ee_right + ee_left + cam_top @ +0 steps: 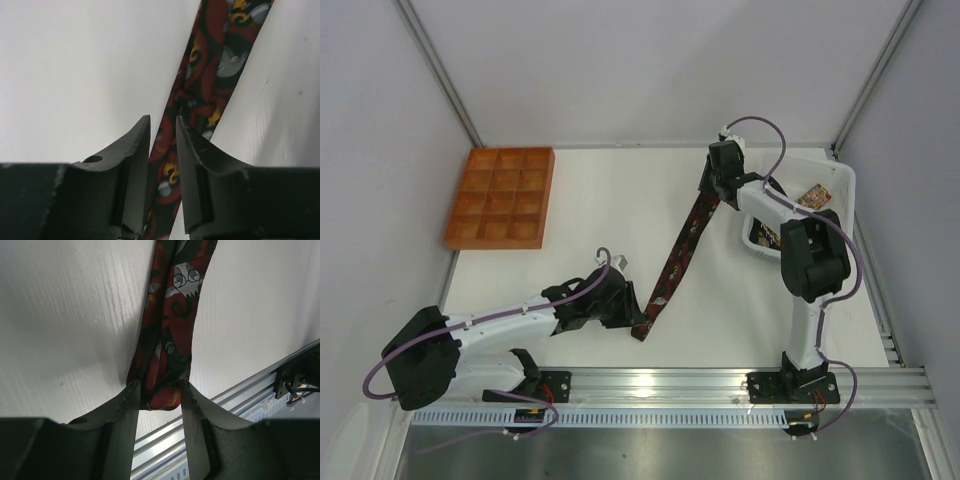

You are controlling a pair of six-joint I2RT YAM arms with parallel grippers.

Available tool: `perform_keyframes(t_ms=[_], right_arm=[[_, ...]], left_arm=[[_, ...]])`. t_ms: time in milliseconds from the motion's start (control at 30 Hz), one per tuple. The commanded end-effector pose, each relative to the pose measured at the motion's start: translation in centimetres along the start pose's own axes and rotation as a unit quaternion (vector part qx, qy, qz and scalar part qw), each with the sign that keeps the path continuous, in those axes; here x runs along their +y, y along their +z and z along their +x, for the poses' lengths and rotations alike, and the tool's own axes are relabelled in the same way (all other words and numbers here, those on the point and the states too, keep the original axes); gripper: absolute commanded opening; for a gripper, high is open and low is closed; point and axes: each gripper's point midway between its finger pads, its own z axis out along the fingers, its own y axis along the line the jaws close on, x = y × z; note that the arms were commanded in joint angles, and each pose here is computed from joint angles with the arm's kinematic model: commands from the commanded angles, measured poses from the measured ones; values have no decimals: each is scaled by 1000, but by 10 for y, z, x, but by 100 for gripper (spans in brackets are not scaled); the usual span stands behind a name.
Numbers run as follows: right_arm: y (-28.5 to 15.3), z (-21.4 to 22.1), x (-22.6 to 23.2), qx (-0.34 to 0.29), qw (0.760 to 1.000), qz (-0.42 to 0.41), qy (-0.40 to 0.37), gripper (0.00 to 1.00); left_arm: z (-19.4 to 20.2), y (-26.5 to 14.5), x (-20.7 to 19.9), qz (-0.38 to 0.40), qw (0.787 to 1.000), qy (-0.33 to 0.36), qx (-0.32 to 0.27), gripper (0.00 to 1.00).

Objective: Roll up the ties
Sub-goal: Flatten the tie

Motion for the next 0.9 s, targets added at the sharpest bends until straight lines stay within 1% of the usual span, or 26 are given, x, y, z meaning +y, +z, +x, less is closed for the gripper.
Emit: perform_keyframes(t_ms=[0,100,133,167,233,367,467,633,667,767,867], right_arm=[[21,-30,-22,-47,997,69,-5,31],[40,-37,-27,-61,994,89,-9,27],[44,-38,-29,-61,994,92,-6,19],[51,-35,-32,-54,994,97,-3,16],[63,-32,-41,-44,993,111,1,14],[82,-24,-48,-32,994,106,9,14],[96,-13,-61,-14,992,123,15,14],[123,-6,-73,15,993,105,54,15],[125,-1,-76,26,992,108,59,14],[130,-3,-83,28,990,120,69,15],[126,-15,-85,26,990,117,78,16]], left_arm=[[-9,1,-10,21,999,17,-22,44],[-9,1,-9,18,999,19,-24,44],[-9,2,-9,18,999,21,-24,44],[-9,2,-10,19,999,23,-22,44],[-7,6,-8,14,999,25,-15,44],[-3,14,-10,22,999,24,-6,44],[4,21,-6,19,1000,21,11,43],[12,27,5,6,1000,13,18,44],[14,28,8,1,1000,11,21,44],[24,30,22,-18,999,9,36,44],[34,27,34,-34,998,11,51,44]])
